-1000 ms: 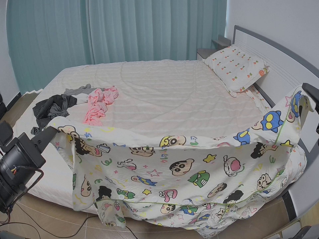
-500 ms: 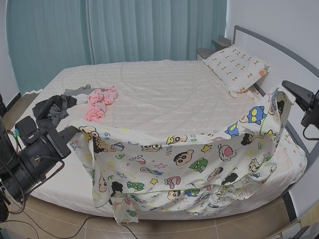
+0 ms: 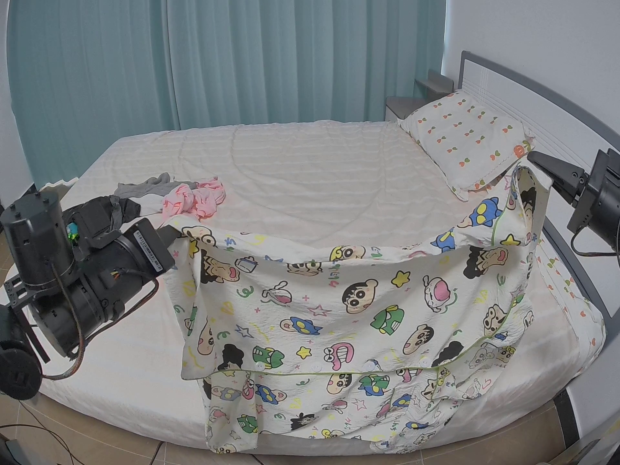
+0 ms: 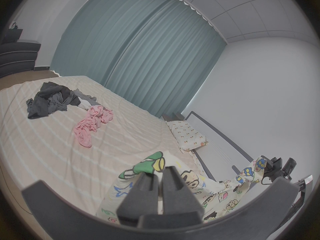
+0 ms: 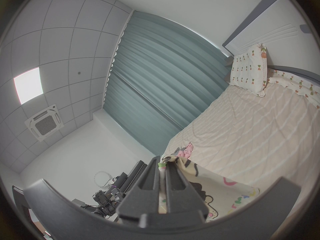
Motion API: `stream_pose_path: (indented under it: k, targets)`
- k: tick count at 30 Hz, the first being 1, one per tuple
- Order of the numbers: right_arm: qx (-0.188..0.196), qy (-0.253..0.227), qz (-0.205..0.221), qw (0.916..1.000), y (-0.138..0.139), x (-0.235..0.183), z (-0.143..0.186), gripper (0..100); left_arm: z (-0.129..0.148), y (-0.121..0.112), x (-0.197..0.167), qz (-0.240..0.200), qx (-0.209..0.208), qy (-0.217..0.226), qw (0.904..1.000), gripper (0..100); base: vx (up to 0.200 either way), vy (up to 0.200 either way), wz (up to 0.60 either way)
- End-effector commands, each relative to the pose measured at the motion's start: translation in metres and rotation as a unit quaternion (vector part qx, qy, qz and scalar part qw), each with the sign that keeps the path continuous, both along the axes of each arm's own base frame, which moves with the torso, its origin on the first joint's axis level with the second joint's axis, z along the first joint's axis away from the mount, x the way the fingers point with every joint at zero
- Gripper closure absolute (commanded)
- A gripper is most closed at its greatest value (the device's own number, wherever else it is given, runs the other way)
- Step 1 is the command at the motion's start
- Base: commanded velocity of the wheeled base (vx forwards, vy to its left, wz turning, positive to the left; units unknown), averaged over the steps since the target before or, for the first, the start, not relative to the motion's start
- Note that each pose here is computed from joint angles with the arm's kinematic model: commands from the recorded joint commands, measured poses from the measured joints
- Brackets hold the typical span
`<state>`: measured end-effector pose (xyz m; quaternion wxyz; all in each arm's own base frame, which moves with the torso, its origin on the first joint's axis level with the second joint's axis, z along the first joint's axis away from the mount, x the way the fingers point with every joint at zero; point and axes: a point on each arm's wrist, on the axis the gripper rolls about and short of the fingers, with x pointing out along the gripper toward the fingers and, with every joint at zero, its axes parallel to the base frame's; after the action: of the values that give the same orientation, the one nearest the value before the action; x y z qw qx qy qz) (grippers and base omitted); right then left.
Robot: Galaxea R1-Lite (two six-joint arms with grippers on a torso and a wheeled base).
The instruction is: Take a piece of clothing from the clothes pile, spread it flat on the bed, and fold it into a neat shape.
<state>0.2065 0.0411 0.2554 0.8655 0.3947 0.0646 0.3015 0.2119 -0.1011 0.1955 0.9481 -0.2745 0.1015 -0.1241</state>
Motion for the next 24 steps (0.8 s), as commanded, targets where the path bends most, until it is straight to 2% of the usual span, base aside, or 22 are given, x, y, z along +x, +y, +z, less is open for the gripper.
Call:
stream_pose_path:
  k: [1, 6, 9, 18, 24]
  targets:
    - [-0.013, 0.032, -0.008, 0.9994, 0.001, 0.029, -0.015, 100, -0.016, -0.007, 0.036, 0.016, 0.014, 0.03, 0.9993, 100, 0.2, 0.0, 0.0]
    - [-0.022, 0.051, -0.021, 0.9982, -0.003, 0.051, -0.029, 100, -0.026, -0.012, 0.059, 0.018, 0.02, 0.046, 0.9986, 100, 0.2, 0.0, 0.0]
    - [-0.024, 0.067, -0.026, 0.9971, -0.003, 0.072, -0.048, 100, -0.05, -0.018, 0.085, 0.013, 0.03, 0.077, 0.9965, 100, 0.2, 0.0, 0.0]
    - [-0.029, 0.108, -0.037, 0.993, -0.003, 0.122, -0.1, 100, -0.111, -0.028, 0.137, 0.025, 0.055, 0.142, 0.9881, 100, 0.0, 0.0, 0.0]
    - [-0.031, 0.118, -0.039, 0.9918, 0.0, 0.153, -0.132, 100, -0.126, -0.024, 0.17, 0.06, 0.054, 0.134, 0.9876, 100, 0.0, 0.0, 0.0]
